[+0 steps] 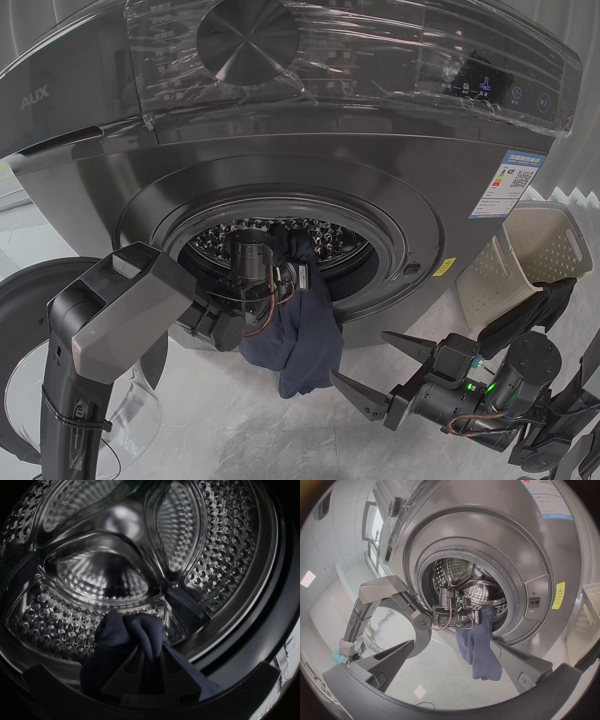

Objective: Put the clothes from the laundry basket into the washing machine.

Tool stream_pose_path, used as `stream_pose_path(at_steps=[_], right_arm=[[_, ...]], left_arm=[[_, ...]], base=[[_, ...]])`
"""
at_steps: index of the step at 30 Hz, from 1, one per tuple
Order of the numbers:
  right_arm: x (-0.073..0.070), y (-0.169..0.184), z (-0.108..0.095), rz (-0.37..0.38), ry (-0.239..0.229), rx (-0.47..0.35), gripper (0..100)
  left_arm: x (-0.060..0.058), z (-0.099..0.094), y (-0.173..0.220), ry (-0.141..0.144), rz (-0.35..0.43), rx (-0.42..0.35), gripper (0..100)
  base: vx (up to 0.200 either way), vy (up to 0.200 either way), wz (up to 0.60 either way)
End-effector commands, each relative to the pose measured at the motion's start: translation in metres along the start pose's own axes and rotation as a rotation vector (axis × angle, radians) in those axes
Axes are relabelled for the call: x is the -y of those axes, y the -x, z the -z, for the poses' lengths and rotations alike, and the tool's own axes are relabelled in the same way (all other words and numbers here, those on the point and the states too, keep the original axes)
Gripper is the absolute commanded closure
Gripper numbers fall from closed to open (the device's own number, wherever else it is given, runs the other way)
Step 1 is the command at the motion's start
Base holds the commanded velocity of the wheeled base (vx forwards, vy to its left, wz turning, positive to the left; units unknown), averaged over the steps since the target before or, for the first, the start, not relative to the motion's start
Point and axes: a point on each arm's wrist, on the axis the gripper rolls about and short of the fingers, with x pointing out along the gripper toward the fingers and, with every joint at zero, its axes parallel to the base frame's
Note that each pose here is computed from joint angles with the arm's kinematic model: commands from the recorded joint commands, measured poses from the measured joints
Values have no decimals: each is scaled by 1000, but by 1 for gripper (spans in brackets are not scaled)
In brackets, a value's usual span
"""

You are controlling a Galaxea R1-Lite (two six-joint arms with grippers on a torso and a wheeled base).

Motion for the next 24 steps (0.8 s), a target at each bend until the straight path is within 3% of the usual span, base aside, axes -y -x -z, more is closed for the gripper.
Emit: stream_pose_path(at_steps=[1, 4, 11, 15, 20, 21, 24], right_arm=[[0, 0, -1, -1, -1, 4, 0], [-1, 0, -1, -3, -1, 5, 0], [0, -1, -1, -2, -1, 6, 0], [0, -1, -1, -3, -1, 5, 0], [0, -1, -1, -3, -1, 4, 0], [0, -1, -1, -3, -1, 4, 0], [0, -1, -1, -2, -1, 6, 0]], left_arm=[[-2, -22, -18, 27, -18, 131, 100], [-6, -45, -28, 63, -47, 255, 100], [-16, -76, -47, 97, -94, 439, 100], [-14, -77, -47, 102, -91, 441, 100], [-13, -63, -44, 94, -98, 374, 100], [-13, -63, -43, 94, -99, 369, 0], [-8, -56, -27, 90, -98, 285, 0]], base=[[0, 0, 0], [0, 0, 0], [0, 0, 0], [0, 0, 0], [0, 0, 0], [0, 0, 0], [0, 0, 0]])
